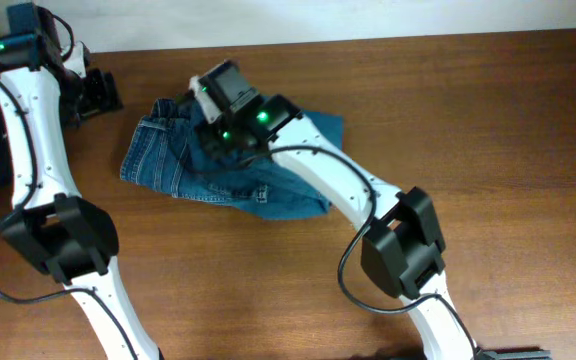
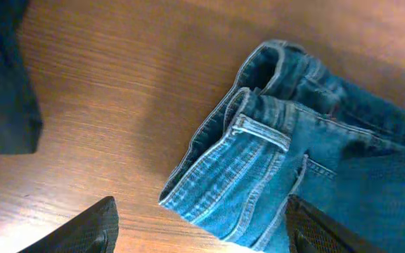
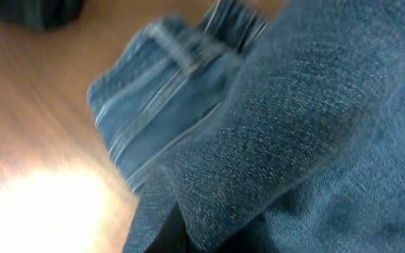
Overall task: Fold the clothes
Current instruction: 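Press the fold down, open the right gripper and raise both arms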
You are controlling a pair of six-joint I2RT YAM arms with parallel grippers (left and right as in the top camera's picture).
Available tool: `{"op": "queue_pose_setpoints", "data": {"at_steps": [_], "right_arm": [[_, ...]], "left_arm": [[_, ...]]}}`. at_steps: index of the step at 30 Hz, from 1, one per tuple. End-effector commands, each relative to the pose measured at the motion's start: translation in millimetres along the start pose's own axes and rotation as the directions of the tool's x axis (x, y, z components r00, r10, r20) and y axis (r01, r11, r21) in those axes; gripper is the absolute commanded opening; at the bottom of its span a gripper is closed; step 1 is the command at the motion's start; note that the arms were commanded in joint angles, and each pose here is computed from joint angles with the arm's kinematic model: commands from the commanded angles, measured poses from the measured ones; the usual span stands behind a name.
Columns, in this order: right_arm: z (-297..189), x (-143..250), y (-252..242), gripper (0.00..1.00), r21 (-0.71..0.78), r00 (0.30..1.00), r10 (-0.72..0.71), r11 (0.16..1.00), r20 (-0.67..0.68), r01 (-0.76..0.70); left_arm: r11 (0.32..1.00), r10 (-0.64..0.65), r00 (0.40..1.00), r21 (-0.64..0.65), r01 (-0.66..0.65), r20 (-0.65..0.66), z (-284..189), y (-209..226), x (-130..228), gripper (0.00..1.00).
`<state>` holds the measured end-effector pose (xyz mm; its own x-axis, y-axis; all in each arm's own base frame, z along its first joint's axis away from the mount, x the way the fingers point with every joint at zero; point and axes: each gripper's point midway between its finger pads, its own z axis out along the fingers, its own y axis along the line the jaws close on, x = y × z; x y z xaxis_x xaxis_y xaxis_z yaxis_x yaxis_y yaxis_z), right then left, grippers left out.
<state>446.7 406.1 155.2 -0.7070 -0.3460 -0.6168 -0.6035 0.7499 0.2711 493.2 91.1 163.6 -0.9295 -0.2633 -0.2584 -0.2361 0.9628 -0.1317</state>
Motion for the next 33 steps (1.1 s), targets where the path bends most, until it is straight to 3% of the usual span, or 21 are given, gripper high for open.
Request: {"op": "queue_pose_setpoints", "data": {"at_steps": [1, 9, 18, 26, 27, 29, 30, 33], "right_arm": [[-8.3, -19.5, 1.6, 0.04, -0.046, 0.998, 0.020, 0.999, 0.060, -0.017], [-1.6, -24.1, 14.5, 0.04, -0.065, 0.996, -0.003, 0.998, 0.090, 0.009], [49.3, 16.3, 39.4, 0.04, -0.092, 0.998, -0.071, 0.993, -0.002, 0.070], [78.8, 31.1, 59.8, 0.04, -0.118, 0.993, -0.115, 0.986, 0.000, 0.115], [80.5, 32.7, 60.0, 0.14, -0.118, 0.993, -0.117, 0.986, -0.003, 0.116], [80.8, 33.3, 60.4, 0.92, -0.120, 0.993, -0.120, 0.986, -0.004, 0.118], [80.5, 32.6, 60.6, 0.99, -0.120, 0.993, -0.120, 0.986, -0.002, 0.119], [70.8, 21.3, 67.5, 0.99, -0.152, 0.992, -0.122, 0.981, 0.023, 0.124]], "left_arm": [[1.000, 0.003, 0.999, 0.011, -0.003, -0.037, 15.7, -1.1, 4.1, 0.75], [1.000, 0.003, 0.999, 0.011, -0.002, -0.039, 15.6, -1.0, 4.5, 0.77], [1.000, 0.003, 0.999, 0.011, -0.002, -0.040, 15.6, -1.1, 4.7, 0.77], [1.000, 0.003, 0.999, 0.018, -0.002, -0.040, 15.6, -2.3, 4.9, 0.78], [1.000, 0.003, 0.999, 0.018, -0.002, -0.040, 15.4, -2.3, 4.9, 0.81], [1.000, 0.002, 0.999, 0.019, -0.001, -0.041, 15.6, -2.5, 5.0, 0.84], [1.000, 0.003, 0.999, 0.022, -0.002, -0.040, 15.4, -3.0, 4.7, 0.85], [0.998, 0.005, 1.000, 0.064, -0.003, -0.027, 12.4, -10.6, 1.9, 0.86]]}}
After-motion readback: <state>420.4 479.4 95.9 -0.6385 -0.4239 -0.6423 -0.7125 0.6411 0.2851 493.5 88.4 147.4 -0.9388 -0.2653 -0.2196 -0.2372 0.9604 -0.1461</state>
